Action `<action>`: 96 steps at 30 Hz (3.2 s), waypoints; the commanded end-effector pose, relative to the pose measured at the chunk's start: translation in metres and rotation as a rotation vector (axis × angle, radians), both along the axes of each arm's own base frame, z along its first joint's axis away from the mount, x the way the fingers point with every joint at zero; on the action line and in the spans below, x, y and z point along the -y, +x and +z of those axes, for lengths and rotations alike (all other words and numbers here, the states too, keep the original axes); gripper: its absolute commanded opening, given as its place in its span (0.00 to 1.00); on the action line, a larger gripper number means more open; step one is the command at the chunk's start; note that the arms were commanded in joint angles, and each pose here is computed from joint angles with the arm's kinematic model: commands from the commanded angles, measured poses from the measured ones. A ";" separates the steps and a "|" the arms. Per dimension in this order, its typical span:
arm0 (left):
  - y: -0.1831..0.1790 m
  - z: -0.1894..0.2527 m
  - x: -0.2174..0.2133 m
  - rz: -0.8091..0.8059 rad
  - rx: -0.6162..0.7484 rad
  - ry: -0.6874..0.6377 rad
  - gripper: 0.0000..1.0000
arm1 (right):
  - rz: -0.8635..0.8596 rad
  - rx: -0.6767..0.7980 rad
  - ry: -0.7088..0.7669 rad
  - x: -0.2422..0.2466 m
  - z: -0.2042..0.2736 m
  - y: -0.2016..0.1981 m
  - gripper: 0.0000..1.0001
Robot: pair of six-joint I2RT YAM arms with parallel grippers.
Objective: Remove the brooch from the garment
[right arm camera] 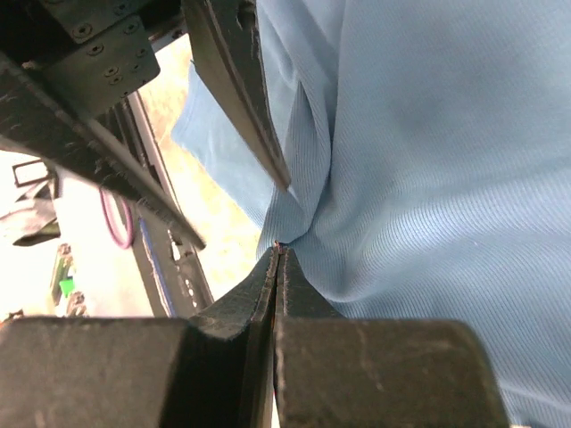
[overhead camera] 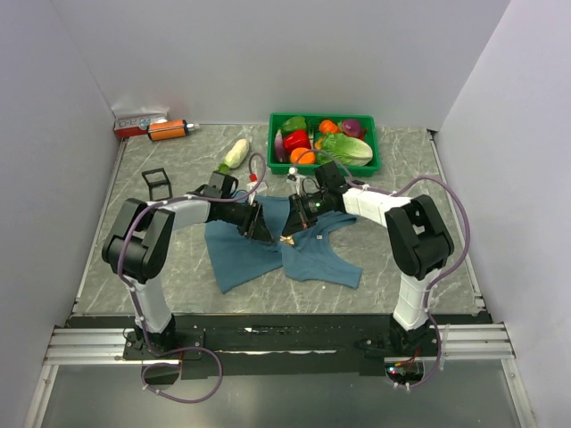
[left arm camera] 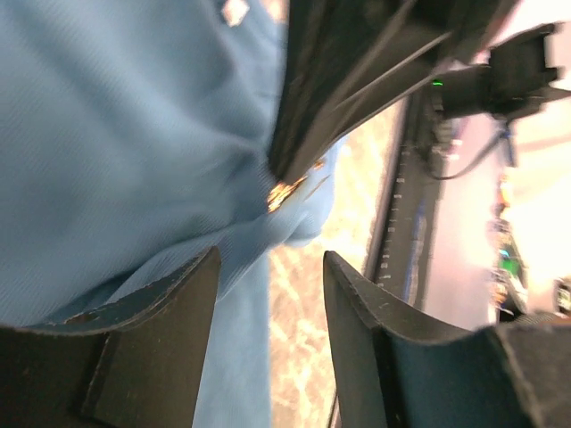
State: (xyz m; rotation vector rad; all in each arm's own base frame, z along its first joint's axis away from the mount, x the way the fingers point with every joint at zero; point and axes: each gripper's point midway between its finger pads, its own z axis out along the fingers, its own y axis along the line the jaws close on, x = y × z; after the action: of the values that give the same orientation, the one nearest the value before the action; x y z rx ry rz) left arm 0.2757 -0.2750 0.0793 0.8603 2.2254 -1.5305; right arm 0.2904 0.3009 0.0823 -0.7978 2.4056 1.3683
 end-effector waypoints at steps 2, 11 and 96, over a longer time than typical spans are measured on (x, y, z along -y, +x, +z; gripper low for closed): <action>0.015 0.009 -0.015 0.074 0.132 0.096 0.54 | -0.093 0.184 -0.010 0.004 0.038 0.024 0.00; 0.010 0.006 -0.029 0.102 0.141 0.164 0.53 | -0.311 0.381 -0.047 0.012 0.064 0.068 0.00; 0.053 0.169 -0.043 0.080 0.476 -0.062 0.57 | 0.180 0.420 0.371 -0.018 0.201 0.029 0.00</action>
State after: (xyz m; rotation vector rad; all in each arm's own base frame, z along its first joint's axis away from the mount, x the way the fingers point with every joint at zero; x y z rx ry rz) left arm 0.3369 -0.2191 0.2247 0.9387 1.9341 -1.0617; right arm 0.3429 0.3237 0.2560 -1.0185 1.8470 1.4044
